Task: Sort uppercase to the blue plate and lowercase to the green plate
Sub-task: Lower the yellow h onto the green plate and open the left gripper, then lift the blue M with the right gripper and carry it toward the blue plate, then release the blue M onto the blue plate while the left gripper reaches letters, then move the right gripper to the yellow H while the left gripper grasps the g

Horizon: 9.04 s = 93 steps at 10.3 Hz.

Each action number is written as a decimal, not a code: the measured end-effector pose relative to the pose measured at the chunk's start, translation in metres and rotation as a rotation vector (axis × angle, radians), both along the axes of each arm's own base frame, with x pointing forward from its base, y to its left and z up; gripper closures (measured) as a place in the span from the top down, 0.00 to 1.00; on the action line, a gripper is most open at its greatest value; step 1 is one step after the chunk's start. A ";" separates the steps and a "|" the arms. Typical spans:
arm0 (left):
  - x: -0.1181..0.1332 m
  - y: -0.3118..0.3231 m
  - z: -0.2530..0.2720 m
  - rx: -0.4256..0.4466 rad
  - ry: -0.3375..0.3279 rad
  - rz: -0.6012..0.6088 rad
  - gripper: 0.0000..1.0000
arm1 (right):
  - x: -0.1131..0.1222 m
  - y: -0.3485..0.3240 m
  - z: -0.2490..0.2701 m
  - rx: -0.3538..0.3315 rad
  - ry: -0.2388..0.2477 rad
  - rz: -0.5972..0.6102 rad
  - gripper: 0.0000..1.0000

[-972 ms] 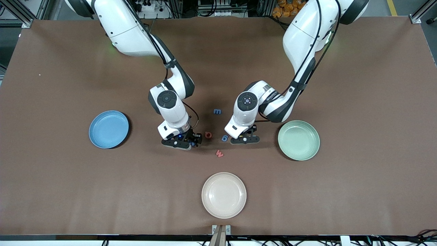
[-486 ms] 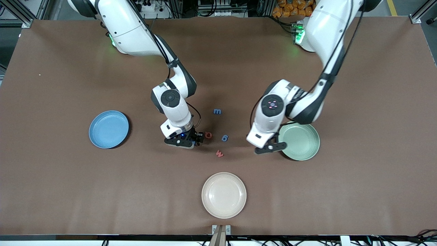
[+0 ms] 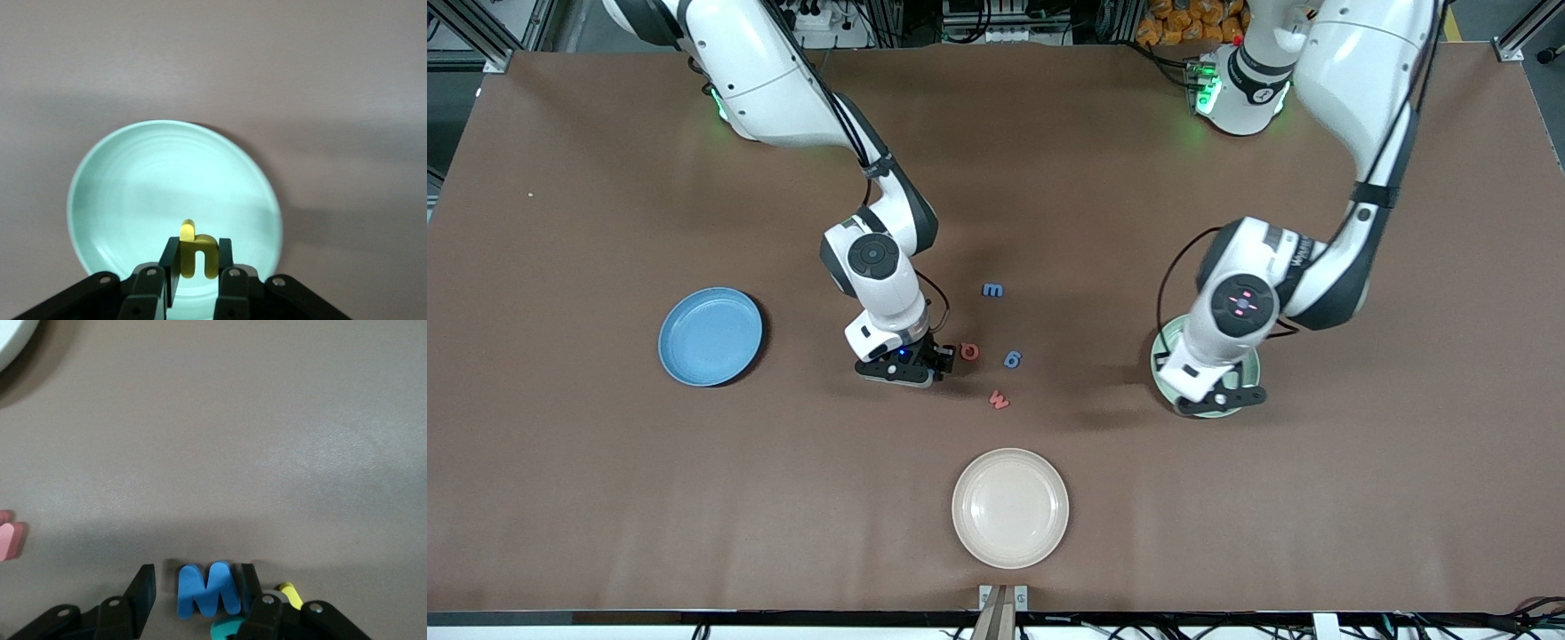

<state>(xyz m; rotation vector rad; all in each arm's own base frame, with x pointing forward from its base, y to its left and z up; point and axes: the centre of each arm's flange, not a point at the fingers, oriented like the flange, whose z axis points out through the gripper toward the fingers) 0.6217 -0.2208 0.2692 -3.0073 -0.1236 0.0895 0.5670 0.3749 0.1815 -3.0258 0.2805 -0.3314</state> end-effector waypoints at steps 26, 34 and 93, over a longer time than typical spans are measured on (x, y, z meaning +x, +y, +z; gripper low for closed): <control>-0.006 0.032 -0.014 0.000 0.055 -0.056 1.00 | -0.005 0.006 -0.006 -0.029 -0.029 0.004 0.52; -0.006 0.032 -0.014 0.000 0.055 -0.056 1.00 | -0.008 0.007 -0.005 -0.045 -0.036 0.022 0.38; -0.074 -0.293 -0.091 -0.110 -0.134 -0.028 1.00 | -0.002 -0.224 0.129 0.022 0.113 0.089 0.95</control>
